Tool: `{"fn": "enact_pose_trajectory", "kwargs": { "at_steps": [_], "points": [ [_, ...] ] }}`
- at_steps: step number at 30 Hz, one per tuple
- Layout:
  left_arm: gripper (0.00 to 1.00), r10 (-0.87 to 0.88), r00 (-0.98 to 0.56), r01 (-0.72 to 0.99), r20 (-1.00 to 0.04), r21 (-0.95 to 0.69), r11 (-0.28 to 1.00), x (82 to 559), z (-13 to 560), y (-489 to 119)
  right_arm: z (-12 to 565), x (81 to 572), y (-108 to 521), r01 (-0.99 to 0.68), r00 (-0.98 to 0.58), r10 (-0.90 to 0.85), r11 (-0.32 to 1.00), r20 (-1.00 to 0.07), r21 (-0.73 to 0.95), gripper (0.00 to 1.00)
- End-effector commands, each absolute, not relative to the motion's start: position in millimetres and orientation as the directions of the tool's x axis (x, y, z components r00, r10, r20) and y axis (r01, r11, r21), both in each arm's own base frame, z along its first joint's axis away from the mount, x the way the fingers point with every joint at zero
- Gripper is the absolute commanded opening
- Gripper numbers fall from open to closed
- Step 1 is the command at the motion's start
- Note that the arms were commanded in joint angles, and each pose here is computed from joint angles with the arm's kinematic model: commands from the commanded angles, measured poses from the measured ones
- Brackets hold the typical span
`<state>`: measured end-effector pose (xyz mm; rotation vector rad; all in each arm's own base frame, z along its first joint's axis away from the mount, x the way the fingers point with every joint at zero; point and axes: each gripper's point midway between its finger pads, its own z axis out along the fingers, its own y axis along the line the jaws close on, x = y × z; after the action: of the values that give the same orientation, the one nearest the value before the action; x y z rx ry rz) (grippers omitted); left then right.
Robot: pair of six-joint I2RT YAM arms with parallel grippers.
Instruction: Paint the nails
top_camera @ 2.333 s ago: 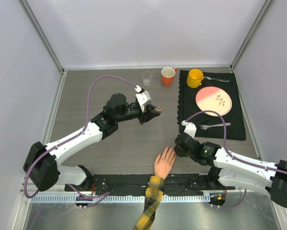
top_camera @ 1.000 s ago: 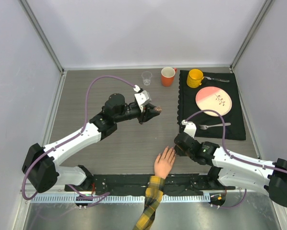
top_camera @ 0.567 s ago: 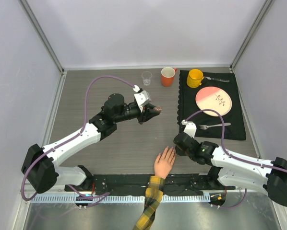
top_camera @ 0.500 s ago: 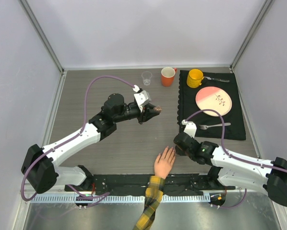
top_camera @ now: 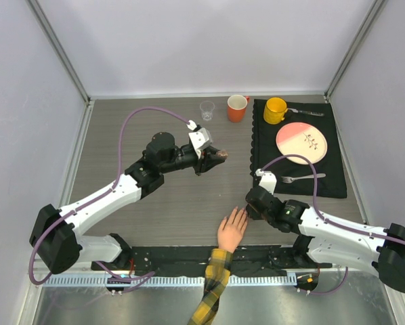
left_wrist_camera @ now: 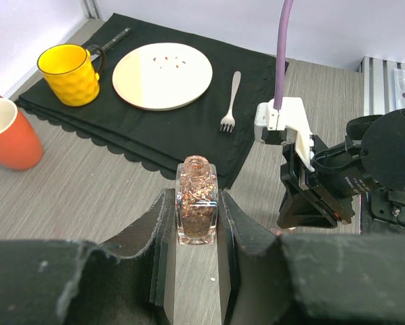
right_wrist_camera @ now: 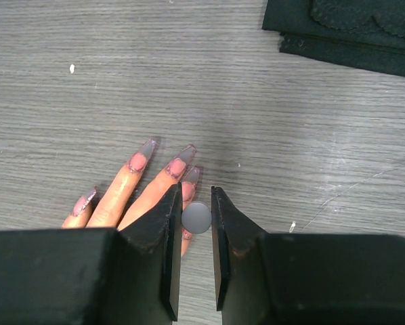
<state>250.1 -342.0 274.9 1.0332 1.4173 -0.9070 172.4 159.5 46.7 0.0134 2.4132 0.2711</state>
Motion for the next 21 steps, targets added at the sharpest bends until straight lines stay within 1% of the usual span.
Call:
{"fn": "enact_pose_trajectory", "kwargs": {
  "at_steps": [1, 15, 21],
  "points": [
    [0.00, 0.029, 0.070, 0.946, -0.997, 0.076, 0.314, 246, 311, -343, 56, 177, 171, -0.079, -0.748, 0.105, 0.966, -0.656, 0.245, 0.01],
    [0.00, 0.030, 0.069, 0.947, -0.997, 0.075, 0.311, 245, 311, -342, 55, 167, 171, -0.082, -0.767, 0.121, 0.955, -0.631, 0.284, 0.01],
    [0.00, 0.031, 0.066, 0.948, -0.997, 0.072, 0.309, 245, 310, -342, 51, 164, 166, -0.066, -0.777, 0.118, 0.962, -0.618, 0.266, 0.01]
  ]
}}
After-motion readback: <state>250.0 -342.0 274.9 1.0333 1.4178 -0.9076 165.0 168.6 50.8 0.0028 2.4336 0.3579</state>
